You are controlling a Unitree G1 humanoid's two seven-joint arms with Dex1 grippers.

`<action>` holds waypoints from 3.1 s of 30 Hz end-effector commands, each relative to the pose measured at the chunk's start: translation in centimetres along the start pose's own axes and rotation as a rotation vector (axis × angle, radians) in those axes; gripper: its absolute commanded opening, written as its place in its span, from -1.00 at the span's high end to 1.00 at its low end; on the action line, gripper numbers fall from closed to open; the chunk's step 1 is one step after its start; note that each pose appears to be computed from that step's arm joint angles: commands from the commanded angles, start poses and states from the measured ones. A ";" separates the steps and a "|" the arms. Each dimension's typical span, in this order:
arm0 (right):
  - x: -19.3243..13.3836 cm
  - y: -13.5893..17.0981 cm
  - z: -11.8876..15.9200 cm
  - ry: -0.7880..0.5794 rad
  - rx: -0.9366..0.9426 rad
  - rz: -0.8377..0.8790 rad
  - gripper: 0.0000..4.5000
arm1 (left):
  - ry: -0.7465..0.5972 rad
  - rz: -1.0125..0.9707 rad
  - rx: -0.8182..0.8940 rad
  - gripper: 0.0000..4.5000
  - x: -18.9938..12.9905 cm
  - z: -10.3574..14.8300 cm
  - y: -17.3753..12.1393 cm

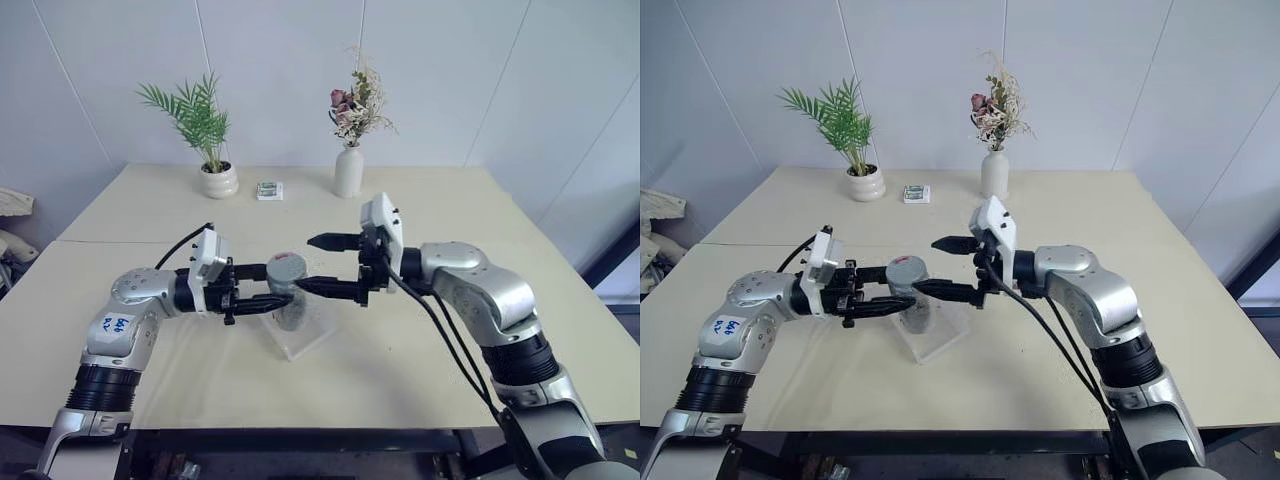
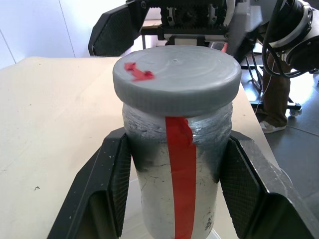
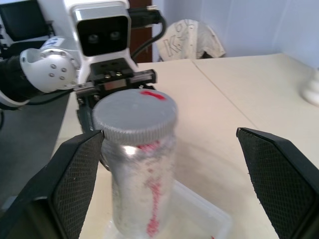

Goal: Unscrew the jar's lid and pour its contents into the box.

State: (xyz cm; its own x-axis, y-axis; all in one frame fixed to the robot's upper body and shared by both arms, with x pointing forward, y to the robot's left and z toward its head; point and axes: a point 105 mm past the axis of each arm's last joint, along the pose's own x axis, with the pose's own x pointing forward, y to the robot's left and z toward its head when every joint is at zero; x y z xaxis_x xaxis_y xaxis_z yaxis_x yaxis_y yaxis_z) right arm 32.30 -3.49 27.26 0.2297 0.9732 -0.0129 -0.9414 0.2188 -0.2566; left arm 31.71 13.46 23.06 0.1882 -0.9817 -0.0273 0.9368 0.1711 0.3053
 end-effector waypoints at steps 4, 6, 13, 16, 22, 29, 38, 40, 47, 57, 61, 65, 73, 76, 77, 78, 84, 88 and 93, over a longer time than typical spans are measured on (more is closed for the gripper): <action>-1.1 -0.6 0.8 -0.028 -0.027 -0.041 -0.99 | -0.026 -0.029 0.044 -0.04 0.2 1.2 -0.2; -1.3 -0.8 0.7 -0.024 -0.025 -0.049 -0.99 | -0.027 -0.030 0.044 -0.04 0.1 1.2 -0.2; -2.2 -1.1 0.3 -0.010 -0.015 -0.065 -0.99 | -0.025 -0.029 0.044 -0.04 0.1 1.2 -0.1; -2.8 -1.5 0.2 -0.001 -0.009 -0.080 -0.99 | -0.024 -0.028 0.043 -0.04 0.1 1.2 -0.1; -3.8 -2.2 -0.1 0.008 0.005 -0.106 -0.99 | -0.022 -0.024 0.043 -0.04 -0.1 1.2 -0.1; -3.1 0.4 1.5 -0.073 0.034 0.030 -0.99 | -0.018 -0.024 0.039 -0.04 -0.2 1.1 -0.2; 0.0 2.7 2.3 -0.090 0.024 0.122 -0.99 | -0.018 -0.034 0.035 -0.04 0.1 1.0 -0.3; 0.9 2.8 2.4 -0.090 0.019 0.127 -0.99 | -0.019 -0.037 0.035 -0.04 0.1 1.1 -0.3; 2.7 3.3 2.2 -0.079 0.010 0.161 -0.99 | -0.019 -0.037 0.036 -0.04 0.1 1.1 -0.4; 4.2 3.6 1.5 -0.066 0.010 0.182 -0.99 | -0.022 -0.033 0.036 -0.04 0.2 1.2 -0.4; 4.4 3.2 1.4 -0.066 0.013 0.169 -0.99 | -0.024 -0.032 0.035 -0.04 0.2 1.2 -0.5; 4.4 3.0 1.4 -0.065 0.015 0.164 -0.99 | -0.025 -0.030 0.035 -0.04 0.2 1.1 -0.5; 4.4 2.6 1.2 -0.061 0.018 0.155 -0.99 | -0.025 -0.026 0.035 -0.04 0.2 1.1 -0.4; 4.4 2.5 1.1 -0.060 0.019 0.154 -0.99 | -0.025 -0.026 0.036 -0.04 0.2 1.1 -0.4; 4.4 2.5 1.1 -0.060 0.020 0.154 -0.99 | -0.025 -0.026 0.036 -0.04 0.2 1.1 -0.4; 4.4 2.5 1.1 -0.061 0.021 0.155 -0.91 | -0.025 -0.025 0.036 -0.04 0.2 1.1 -0.4; 4.4 2.8 1.3 -0.071 0.022 0.168 -0.16 | -0.026 -0.025 0.035 -0.04 0.1 1.1 -0.4; 4.5 2.8 1.5 -0.080 0.024 0.165 -0.14 | -0.026 -0.025 0.035 -0.04 0.1 1.1 -0.4; 4.5 2.9 2.2 -0.118 0.062 0.170 -0.14 | -0.026 -0.024 0.033 -0.04 0.0 1.1 -0.4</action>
State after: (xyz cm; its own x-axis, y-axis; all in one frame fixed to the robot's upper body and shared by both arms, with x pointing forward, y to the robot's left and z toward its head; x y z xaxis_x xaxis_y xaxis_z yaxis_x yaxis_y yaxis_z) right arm 30.95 1.50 26.44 0.0758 0.9971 -0.0100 -0.9814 0.0728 -0.1777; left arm 31.44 13.32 23.12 0.1701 -0.9849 -0.0313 0.9410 0.1529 0.3020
